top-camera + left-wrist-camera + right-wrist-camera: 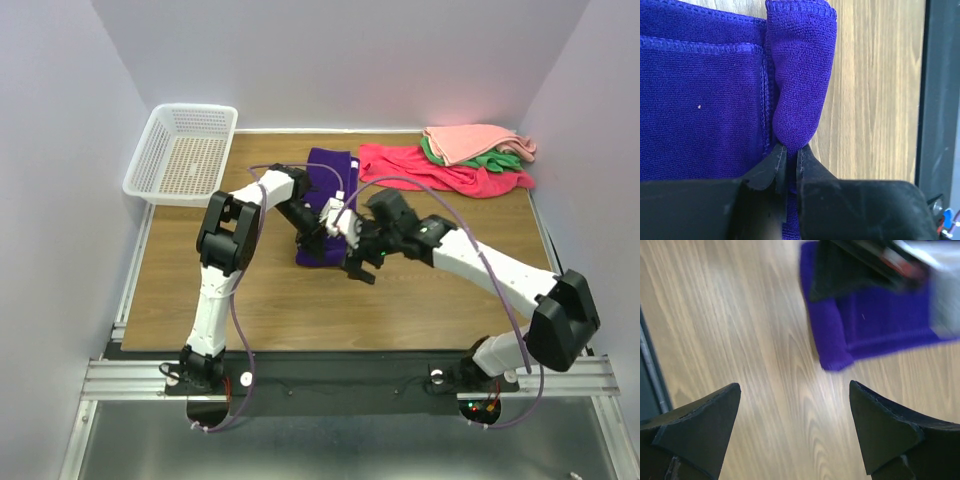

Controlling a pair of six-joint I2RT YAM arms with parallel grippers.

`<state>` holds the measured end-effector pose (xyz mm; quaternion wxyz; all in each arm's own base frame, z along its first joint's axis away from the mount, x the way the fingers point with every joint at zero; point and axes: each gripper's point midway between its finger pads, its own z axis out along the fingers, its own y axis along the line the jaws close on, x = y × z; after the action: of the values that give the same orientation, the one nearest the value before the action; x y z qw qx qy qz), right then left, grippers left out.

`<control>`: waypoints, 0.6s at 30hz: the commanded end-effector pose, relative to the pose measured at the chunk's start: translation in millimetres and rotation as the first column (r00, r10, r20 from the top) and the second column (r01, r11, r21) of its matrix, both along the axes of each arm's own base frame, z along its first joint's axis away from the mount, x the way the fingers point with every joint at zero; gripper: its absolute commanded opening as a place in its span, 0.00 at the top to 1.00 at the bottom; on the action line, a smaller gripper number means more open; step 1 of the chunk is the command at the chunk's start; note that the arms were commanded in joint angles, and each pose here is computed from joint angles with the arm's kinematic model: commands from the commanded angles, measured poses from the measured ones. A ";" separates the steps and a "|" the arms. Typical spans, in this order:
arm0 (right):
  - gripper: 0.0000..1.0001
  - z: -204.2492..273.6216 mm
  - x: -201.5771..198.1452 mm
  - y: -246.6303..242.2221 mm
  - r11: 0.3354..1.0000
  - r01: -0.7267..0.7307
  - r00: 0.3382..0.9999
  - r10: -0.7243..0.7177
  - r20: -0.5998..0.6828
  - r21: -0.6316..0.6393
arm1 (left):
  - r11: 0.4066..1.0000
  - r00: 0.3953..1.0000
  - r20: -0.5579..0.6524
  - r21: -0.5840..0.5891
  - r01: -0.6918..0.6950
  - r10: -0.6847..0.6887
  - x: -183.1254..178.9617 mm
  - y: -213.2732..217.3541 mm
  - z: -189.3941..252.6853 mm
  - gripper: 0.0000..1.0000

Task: Roll the towels
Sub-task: Roll the towel

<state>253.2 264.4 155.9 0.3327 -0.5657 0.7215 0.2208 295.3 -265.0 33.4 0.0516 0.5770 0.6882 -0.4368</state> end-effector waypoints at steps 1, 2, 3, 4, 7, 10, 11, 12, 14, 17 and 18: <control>0.06 -8.2 15.1 22.6 0.993 -0.030 0.974 0.055 0.220 -0.118 | 0.979 0.998 -0.031 0.196 0.062 -0.057 -7.5 38.1 -53.7 0.87; 0.05 -20.4 11.5 30.0 0.984 -0.035 0.968 0.076 0.238 -0.172 | 0.978 0.998 -0.037 0.199 0.061 -0.054 -8.2 38.4 -55.2 0.87; 0.05 -23.0 12.3 37.3 0.983 -0.038 0.962 0.084 0.259 -0.178 | 0.978 0.998 -0.038 0.198 0.060 -0.054 -8.0 38.0 -55.3 0.86; 0.05 -27.0 12.8 40.9 0.982 -0.037 0.960 0.088 0.267 -0.187 | 0.978 0.998 -0.041 0.199 0.061 -0.054 -8.6 38.3 -56.1 0.86; 0.05 -36.3 18.7 54.9 0.980 -0.015 0.945 0.078 0.318 -0.197 | 0.977 0.998 -0.045 0.206 0.061 -0.053 -9.4 39.4 -57.6 0.85; 0.05 -46.7 29.3 59.2 0.973 0.019 0.923 0.072 0.379 -0.230 | 0.975 0.998 -0.041 0.213 0.059 -0.051 -8.9 41.1 -56.6 0.83; 0.05 -50.4 30.5 60.3 0.970 0.021 0.920 0.075 0.384 -0.241 | 0.975 0.998 -0.039 0.214 0.059 -0.052 -8.4 41.1 -56.5 0.82; 0.05 -55.6 32.0 61.8 0.970 0.021 0.919 0.077 0.386 -0.244 | 0.975 0.998 -0.038 0.215 0.058 -0.051 -8.2 41.3 -56.0 0.82; 0.05 -60.0 33.1 63.6 0.970 0.018 0.918 0.080 0.387 -0.244 | 0.974 0.998 -0.038 0.217 0.057 -0.050 -8.2 41.5 -56.1 0.82; 0.06 -71.5 36.0 66.4 0.967 0.016 0.918 0.086 0.387 -0.254 | 0.975 0.998 -0.034 0.216 0.054 -0.048 -6.1 40.5 -55.8 0.81; 0.06 -75.3 37.8 65.4 0.964 0.025 0.916 0.084 0.393 -0.265 | 0.975 0.998 -0.035 0.217 0.055 -0.048 -6.2 40.5 -56.3 0.81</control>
<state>272.7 314.8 70.8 0.3435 -0.6593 0.6682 0.0282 294.3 -265.7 33.6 0.0460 0.5632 0.6903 -0.4520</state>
